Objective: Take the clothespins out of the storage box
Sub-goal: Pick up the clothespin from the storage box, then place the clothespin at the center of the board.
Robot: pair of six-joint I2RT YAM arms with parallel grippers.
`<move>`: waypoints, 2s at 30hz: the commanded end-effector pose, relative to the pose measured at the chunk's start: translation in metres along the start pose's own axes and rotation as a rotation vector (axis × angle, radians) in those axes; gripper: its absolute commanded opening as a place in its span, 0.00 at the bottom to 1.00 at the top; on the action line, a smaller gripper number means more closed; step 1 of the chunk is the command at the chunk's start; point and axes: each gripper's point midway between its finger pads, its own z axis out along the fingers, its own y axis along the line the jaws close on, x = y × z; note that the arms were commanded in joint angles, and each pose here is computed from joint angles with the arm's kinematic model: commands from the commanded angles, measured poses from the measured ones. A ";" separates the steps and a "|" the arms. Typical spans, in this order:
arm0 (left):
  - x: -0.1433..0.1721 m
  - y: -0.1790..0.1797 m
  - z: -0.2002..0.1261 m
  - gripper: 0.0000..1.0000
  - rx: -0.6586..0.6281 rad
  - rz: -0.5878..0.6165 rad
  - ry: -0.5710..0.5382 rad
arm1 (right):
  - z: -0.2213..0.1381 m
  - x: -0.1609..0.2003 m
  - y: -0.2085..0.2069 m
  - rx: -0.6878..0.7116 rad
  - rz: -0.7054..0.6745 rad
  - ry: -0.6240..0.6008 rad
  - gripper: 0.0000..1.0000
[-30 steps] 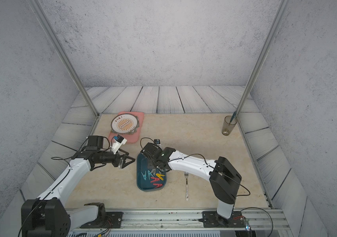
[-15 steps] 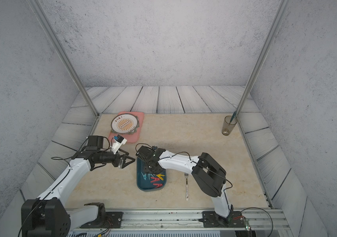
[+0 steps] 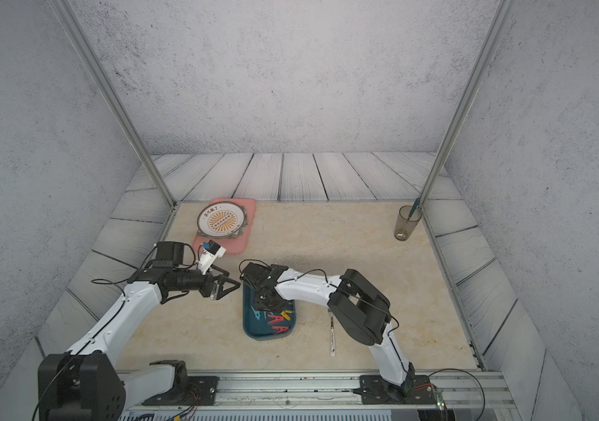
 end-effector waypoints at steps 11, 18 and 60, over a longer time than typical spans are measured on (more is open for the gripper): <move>0.002 -0.001 0.000 0.93 -0.007 0.011 0.000 | -0.008 -0.007 -0.008 0.024 0.012 -0.055 0.10; 0.003 -0.001 0.000 0.93 -0.007 0.009 0.001 | -0.044 -0.019 -0.002 -0.025 -0.056 -0.131 0.05; 0.002 -0.005 -0.002 0.93 0.004 0.018 -0.002 | -0.016 -0.081 -0.183 0.238 -0.144 -0.004 0.09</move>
